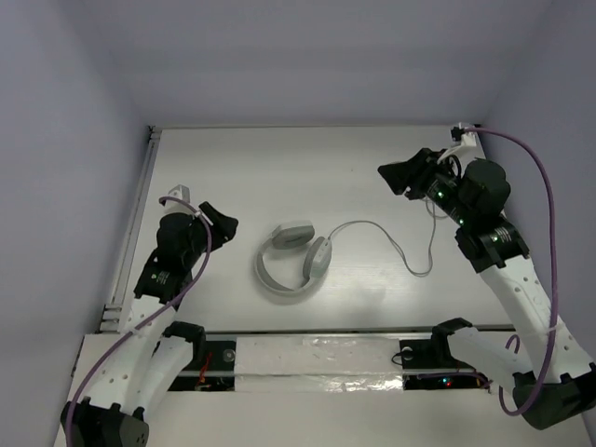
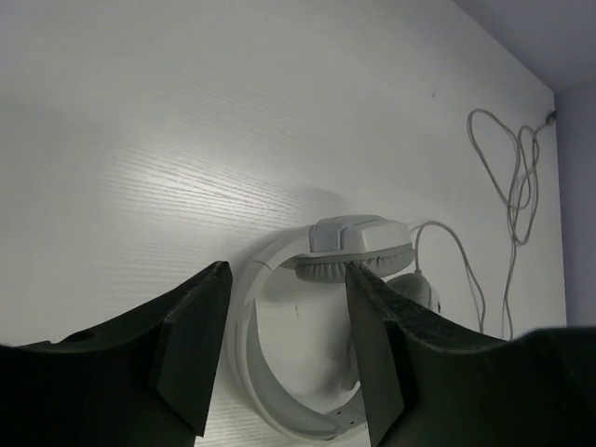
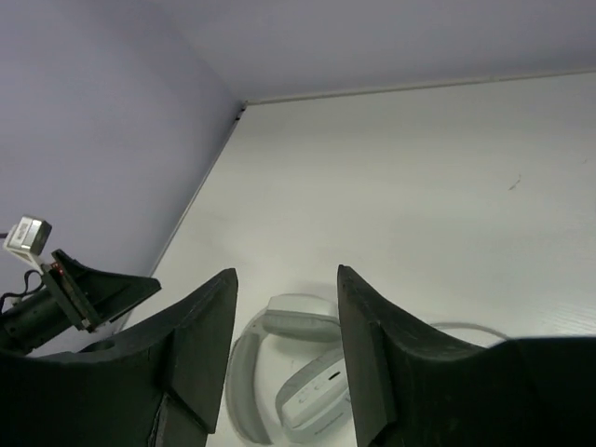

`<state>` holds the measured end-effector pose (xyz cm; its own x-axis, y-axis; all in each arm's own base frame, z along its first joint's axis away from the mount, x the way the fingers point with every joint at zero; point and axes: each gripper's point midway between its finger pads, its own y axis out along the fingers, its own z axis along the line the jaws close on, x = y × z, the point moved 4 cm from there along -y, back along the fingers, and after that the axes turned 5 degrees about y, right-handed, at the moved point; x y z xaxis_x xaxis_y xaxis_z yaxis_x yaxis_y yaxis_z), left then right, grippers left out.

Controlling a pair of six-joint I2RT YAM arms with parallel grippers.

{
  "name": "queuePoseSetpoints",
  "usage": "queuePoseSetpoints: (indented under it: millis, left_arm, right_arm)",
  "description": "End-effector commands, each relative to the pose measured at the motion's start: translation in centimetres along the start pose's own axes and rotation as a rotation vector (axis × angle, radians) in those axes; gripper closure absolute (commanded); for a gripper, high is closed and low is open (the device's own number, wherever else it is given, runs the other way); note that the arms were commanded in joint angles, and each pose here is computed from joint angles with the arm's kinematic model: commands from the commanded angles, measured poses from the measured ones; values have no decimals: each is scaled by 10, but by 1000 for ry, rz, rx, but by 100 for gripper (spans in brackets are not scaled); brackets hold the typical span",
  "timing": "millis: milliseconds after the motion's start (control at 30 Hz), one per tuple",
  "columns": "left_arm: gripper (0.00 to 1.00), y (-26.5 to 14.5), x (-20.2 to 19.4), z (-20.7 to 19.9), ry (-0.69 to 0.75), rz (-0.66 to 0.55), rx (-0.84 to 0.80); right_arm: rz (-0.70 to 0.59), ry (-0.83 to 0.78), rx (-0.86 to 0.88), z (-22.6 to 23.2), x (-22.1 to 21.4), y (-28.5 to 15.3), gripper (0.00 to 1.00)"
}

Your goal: Wrap the headphones

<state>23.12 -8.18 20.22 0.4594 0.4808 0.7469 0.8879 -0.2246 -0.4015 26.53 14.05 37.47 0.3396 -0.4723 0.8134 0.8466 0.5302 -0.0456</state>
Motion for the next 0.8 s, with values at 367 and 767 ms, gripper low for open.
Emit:
queuePoseSetpoints:
  millis: [367, 767]
  left_arm:
    - [100, 0, -35, -30, 131, 96, 169]
    - [55, -18, -140, -44, 265, 270, 404]
  right_arm:
    - [33, -27, 15, 18, -20, -3, 100]
    - [72, -25, 44, 21, -44, -10, 76]
